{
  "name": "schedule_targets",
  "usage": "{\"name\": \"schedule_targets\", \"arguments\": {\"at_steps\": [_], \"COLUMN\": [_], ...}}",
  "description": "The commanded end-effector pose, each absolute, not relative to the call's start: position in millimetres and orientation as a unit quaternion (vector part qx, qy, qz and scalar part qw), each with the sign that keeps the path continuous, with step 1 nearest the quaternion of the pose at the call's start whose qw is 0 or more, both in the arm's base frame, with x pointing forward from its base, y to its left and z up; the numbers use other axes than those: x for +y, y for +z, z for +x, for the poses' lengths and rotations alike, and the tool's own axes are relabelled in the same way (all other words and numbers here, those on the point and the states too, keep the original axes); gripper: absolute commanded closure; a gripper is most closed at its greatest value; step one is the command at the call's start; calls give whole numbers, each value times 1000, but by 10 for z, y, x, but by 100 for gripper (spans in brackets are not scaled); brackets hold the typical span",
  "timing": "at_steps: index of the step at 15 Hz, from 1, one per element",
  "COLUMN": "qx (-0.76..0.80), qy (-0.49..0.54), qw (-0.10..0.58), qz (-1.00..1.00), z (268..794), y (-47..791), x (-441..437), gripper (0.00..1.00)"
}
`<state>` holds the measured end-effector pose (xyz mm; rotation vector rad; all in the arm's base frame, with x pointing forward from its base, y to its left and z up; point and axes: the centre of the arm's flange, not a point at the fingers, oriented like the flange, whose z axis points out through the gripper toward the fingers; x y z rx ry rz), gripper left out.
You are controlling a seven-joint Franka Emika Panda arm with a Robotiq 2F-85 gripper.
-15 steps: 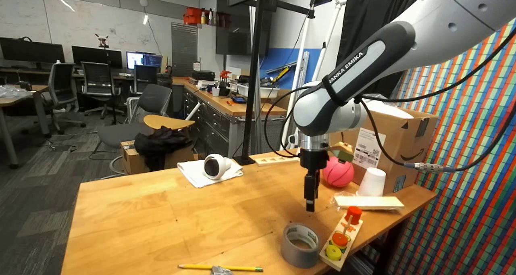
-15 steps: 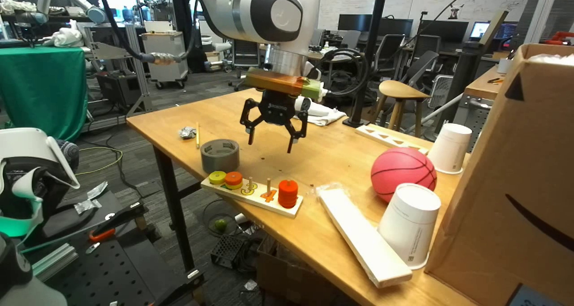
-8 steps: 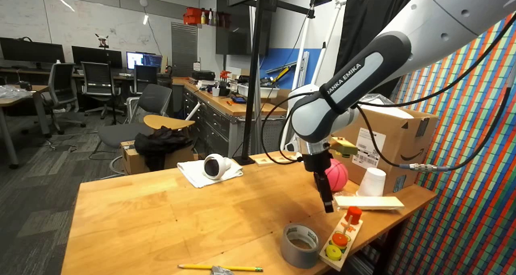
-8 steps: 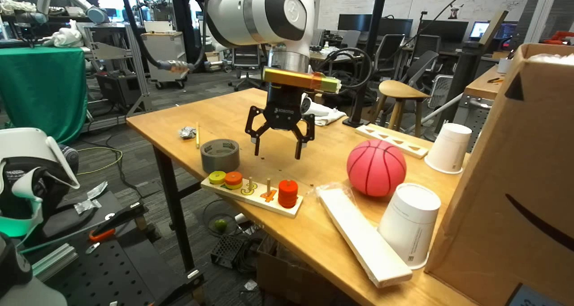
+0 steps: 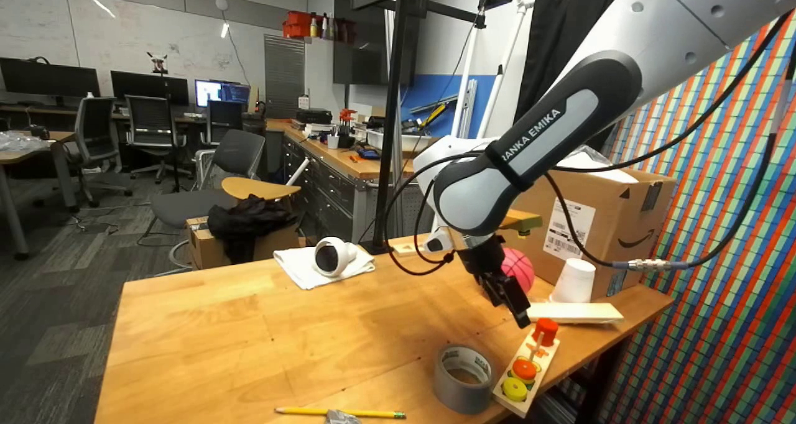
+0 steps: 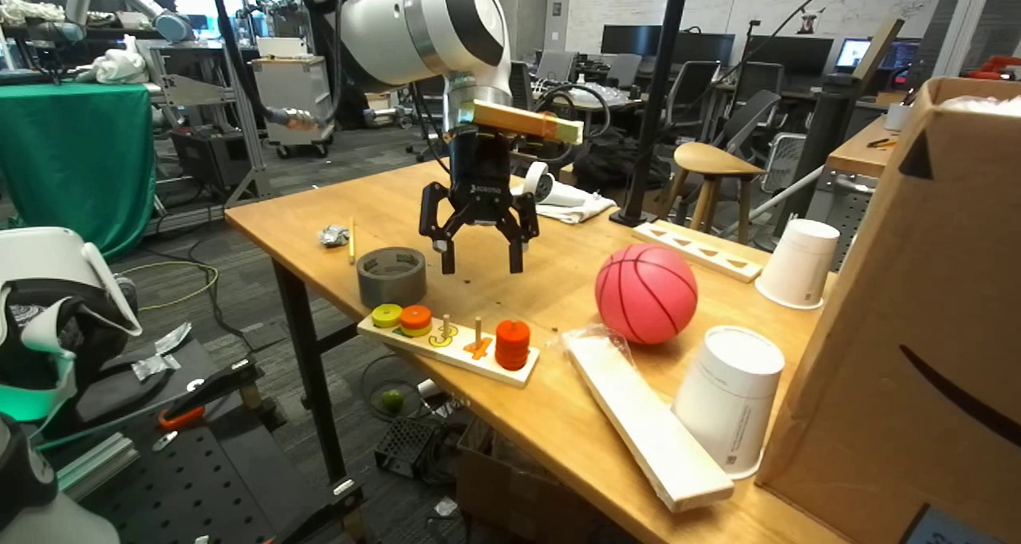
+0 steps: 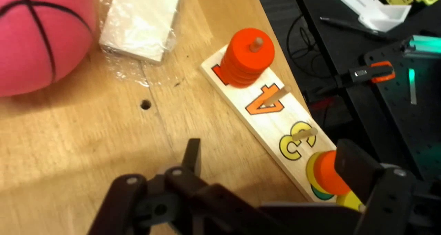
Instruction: Move the basketball to the right.
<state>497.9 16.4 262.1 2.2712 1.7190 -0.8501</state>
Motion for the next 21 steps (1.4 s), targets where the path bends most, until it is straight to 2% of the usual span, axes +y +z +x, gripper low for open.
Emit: {"name": "schedule_targets", "arguments": {"at_steps": [1, 4, 6, 10, 16, 21], "qx": [621, 659, 675, 673, 670, 672], "qy": [-298, -281, -269, -274, -303, -408], "qw": [157, 216, 232, 185, 133, 133], "qz": [708, 663, 647, 662, 665, 603], "z": [5064, 5232, 5421, 5850, 6170, 6280], "y": [2753, 2832, 2852, 2723, 2474, 2396], "x": [239, 311, 334, 32, -602, -1107], "gripper": [0, 0, 0, 0, 0, 0]}}
